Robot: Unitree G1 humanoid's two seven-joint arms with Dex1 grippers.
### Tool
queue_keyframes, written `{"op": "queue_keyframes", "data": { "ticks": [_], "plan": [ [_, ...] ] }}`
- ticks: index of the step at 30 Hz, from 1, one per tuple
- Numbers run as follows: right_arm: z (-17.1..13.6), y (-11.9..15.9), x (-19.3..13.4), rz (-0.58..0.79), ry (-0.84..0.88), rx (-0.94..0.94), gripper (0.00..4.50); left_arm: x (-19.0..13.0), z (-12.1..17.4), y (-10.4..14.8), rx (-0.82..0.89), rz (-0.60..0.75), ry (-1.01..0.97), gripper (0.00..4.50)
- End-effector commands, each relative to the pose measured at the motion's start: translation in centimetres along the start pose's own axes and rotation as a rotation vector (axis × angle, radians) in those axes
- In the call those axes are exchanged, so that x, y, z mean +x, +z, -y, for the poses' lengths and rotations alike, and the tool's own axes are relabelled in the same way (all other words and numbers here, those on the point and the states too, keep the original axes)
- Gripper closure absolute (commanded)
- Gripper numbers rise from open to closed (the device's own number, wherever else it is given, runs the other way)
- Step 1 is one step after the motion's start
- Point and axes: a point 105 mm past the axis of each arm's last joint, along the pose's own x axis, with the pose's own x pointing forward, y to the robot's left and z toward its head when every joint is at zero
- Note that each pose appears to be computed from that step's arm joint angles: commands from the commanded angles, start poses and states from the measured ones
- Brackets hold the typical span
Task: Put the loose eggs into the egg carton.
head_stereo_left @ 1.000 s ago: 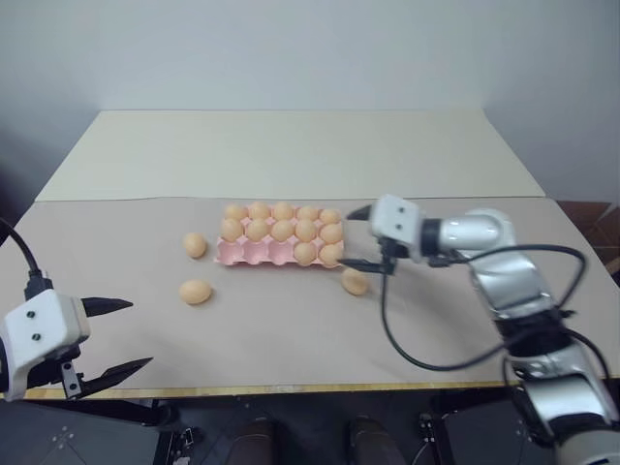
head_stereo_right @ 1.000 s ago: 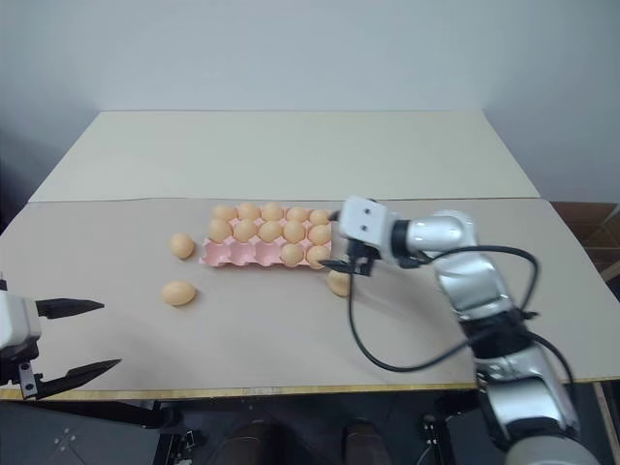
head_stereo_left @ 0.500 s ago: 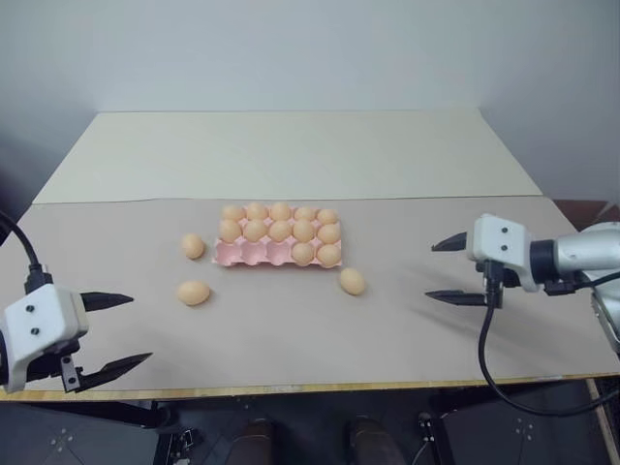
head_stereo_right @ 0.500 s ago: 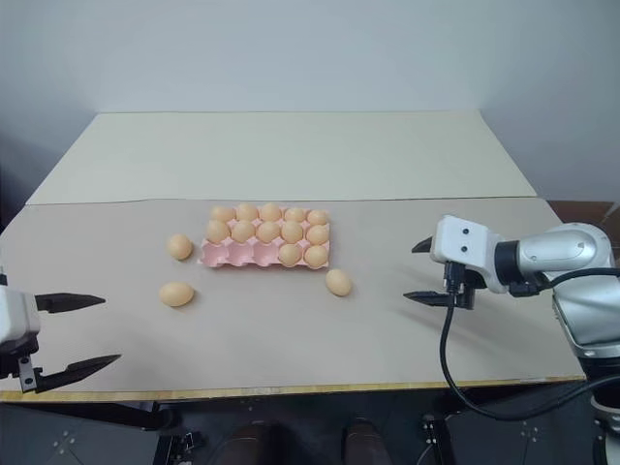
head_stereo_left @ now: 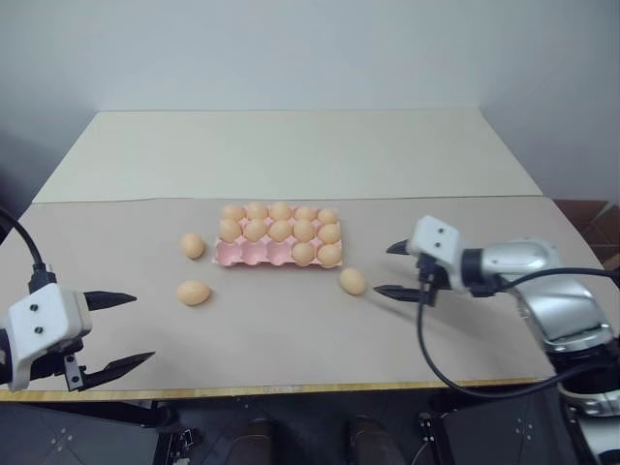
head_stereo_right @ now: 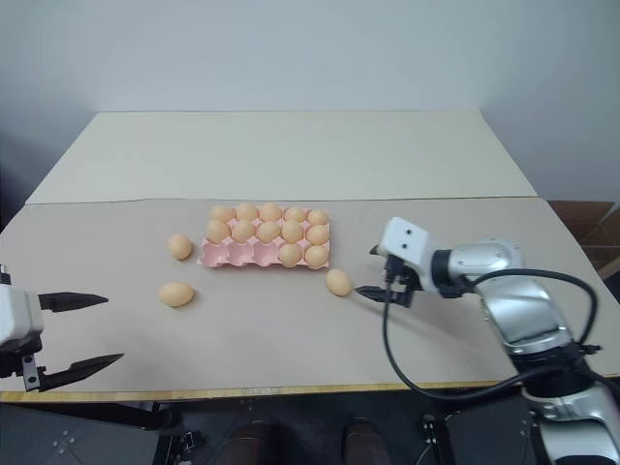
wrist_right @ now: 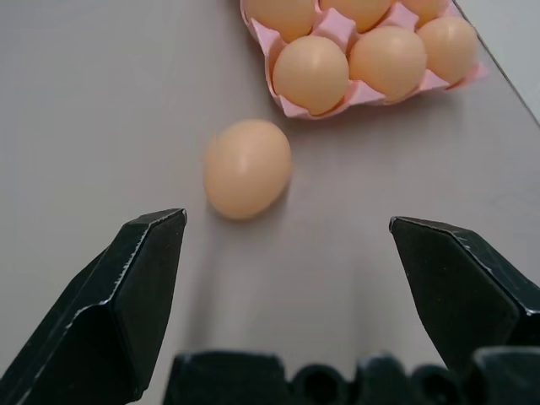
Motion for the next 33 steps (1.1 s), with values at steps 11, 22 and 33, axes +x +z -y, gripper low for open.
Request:
{"op": "queue_keyframes", "data": {
  "ticks": [11,22,33],
  "plan": [
    [-0.7,-0.1,4.6,0.01,-0.116,0.035,0.02,0.4,0.2,0.6,0.031,0.015,0.007,0.0],
    [-1.4,-0.5,4.8,-0.01,-0.093,0.057,2.46,0.1,0.2,0.3,0.028,-0.001,0.022,0.0],
    [1.4,4.0,1.8,0.089,-0.185,-0.063,2.57,0.2,0.1,0.1,0.026,-0.001,0.019,0.0]
  ]
}}
